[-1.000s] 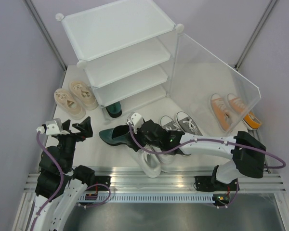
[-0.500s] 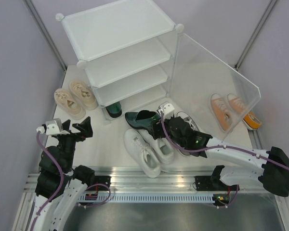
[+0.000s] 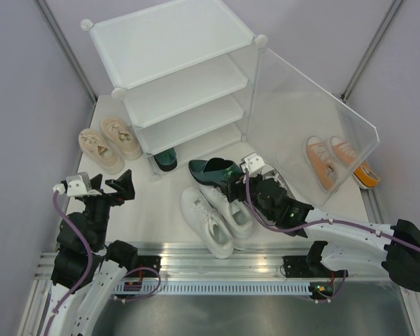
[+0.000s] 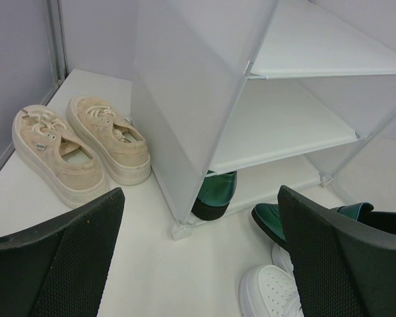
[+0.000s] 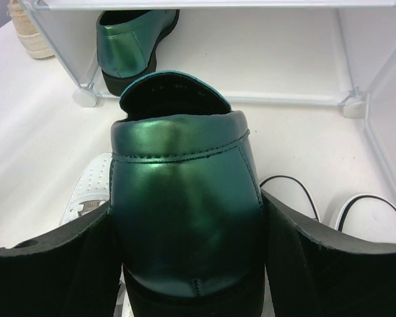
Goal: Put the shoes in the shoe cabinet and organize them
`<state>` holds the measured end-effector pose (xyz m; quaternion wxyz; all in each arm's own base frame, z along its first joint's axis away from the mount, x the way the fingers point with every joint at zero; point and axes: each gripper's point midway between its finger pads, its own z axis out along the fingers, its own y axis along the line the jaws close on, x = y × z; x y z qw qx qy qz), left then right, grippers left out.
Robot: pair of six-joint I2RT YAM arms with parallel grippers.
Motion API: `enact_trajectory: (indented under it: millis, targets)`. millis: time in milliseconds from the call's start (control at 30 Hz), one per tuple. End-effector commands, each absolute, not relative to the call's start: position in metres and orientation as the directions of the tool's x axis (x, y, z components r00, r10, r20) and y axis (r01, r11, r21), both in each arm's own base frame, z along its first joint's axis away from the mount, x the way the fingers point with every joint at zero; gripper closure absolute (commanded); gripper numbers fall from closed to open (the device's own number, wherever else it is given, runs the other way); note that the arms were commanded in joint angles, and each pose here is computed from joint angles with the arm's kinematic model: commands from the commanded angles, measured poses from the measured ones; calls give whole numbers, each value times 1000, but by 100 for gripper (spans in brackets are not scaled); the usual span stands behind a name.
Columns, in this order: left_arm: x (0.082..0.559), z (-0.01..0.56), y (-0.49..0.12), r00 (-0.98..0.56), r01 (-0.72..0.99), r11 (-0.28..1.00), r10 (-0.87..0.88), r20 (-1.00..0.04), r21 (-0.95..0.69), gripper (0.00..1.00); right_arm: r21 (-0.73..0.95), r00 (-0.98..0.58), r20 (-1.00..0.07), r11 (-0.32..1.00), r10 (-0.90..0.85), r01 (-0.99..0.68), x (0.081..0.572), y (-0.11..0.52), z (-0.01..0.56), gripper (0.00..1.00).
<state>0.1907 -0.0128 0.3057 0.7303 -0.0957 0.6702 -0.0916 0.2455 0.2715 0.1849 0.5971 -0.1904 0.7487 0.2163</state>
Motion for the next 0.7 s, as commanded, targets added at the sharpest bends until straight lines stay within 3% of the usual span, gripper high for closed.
enact_trajectory:
  millis: [0,333,667]
  targets:
    - [191,309,-12,102,4,964,-266,-959,-267,0,106,-70,-994,815,80,-569,257,284,233,99]
    - [191,309,-13,102,10,964,-266,-959,-267,0,-18,-46,-997,781,-60,-624,246,293,208,99]
    - [192,309,-14,98,14,965,-264,-960,-264,1,-279,-20,-933,758,-359,-589,237,297,166,99]
